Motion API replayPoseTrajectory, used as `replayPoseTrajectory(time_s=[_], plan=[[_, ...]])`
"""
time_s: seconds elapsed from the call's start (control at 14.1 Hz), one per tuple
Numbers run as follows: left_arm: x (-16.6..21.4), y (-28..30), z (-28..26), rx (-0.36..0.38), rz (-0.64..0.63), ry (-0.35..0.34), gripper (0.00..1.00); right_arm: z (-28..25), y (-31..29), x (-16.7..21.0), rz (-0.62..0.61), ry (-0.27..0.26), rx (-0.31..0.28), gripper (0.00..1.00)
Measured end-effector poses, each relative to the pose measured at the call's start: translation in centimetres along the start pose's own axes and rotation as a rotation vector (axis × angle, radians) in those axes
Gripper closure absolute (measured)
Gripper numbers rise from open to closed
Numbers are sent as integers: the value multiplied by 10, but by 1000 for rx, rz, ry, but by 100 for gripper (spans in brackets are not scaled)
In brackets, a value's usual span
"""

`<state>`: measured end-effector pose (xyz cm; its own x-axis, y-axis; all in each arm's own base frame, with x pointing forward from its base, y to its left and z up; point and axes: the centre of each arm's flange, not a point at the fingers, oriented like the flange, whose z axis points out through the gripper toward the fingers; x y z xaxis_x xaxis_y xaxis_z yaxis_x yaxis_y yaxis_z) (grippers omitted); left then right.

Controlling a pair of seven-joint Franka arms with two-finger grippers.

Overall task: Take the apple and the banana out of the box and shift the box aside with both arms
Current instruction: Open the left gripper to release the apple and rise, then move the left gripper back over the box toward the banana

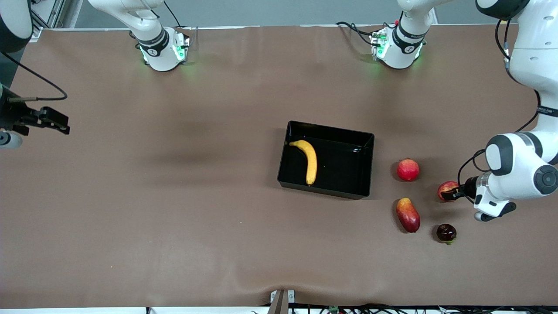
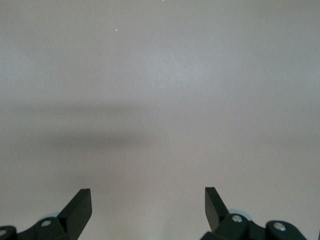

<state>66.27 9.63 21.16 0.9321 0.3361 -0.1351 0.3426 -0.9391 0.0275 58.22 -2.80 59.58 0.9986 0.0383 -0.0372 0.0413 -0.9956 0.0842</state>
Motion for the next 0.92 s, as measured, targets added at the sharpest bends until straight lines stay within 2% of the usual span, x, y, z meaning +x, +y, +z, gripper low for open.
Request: replayPoseTrajectory(time_s=[0.14,0.21,0.36,0.64,0.92], plan=[[0,0,0,-1,0,1,23,1,11,4,20,25,5,0],[0,0,0,-1,0,2,18,1,13,5,26,34,13,0],[0,2,-3,-1,2,2,1,2,11,6,25,39,27,0],[-23,33,-49,21,-7,-84,0,8,2,11,15,31,55,0],[-65,90,-117,46,-77,-105,0,9,2,12,17,31,66,0]])
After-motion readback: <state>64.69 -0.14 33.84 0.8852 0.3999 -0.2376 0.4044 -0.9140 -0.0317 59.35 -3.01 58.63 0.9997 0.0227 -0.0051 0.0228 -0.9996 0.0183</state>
